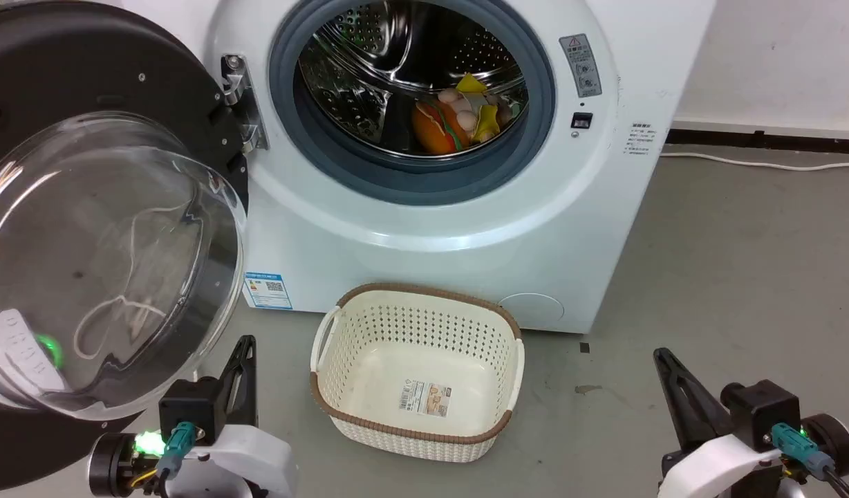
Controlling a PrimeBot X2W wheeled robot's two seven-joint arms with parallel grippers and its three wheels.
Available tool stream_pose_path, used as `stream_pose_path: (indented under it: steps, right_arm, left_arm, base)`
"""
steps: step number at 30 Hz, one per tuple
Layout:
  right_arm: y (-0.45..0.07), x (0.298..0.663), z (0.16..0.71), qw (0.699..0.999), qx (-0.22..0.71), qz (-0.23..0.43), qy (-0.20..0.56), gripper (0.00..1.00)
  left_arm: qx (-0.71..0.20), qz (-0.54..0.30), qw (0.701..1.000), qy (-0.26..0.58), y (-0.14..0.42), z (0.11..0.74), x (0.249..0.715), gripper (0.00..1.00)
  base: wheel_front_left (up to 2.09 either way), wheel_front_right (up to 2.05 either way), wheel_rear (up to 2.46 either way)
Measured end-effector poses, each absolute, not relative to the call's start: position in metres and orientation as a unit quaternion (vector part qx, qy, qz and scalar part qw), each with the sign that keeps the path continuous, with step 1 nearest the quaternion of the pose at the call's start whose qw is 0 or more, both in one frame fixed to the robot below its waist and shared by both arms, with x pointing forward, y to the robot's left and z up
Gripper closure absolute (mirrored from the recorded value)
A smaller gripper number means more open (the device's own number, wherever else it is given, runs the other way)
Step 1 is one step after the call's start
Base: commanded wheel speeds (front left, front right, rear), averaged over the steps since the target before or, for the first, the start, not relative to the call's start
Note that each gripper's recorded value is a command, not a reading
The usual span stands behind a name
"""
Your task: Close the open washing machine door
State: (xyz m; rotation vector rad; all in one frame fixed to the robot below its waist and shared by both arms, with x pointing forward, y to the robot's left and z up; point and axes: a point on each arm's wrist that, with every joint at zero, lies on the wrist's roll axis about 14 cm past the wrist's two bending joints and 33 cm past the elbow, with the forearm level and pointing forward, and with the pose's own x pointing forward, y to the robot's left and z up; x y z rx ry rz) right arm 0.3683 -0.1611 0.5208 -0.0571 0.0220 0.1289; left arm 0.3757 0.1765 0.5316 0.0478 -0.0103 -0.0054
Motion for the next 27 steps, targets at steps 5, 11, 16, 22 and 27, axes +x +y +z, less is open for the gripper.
stream_pose_path:
  steps: [5,11,16,22,27]
  right_arm:
    - [-0.1611,0.3684,0.5208,0.997,-0.029,0.064,0.011,1.00]
    - [-0.1611,0.3683,0.5208,0.997,-0.029,0.064,0.011,1.00]
    - [-0.1612,0.3684,0.5208,0.997,-0.029,0.064,0.011,1.00]
    - [-0.1612,0.3684,0.5208,0.997,-0.029,0.064,0.011,1.00]
    - [-0.1612,0.3684,0.5208,0.997,-0.029,0.064,0.011,1.00]
  left_arm:
    - [0.024,-0.003,1.000,-0.005,0.1765,0.5316,0.3757,1.00]
    - [0.024,-0.003,1.000,-0.005,0.1765,0.5316,0.3757,1.00]
    - [0.024,-0.003,1.000,-0.005,0.1765,0.5316,0.3757,1.00]
    - [0.024,-0.003,1.000,-0.005,0.1765,0.5316,0.3757,1.00]
    - [0.024,-0.003,1.000,-0.005,0.1765,0.5316,0.3757,1.00]
  base:
    - [0.00,0.00,0.00]
    - [0.00,0.00,0.00]
    - [0.00,0.00,0.00]
    - [0.00,0.00,0.00]
    - [0.00,0.00,0.00]
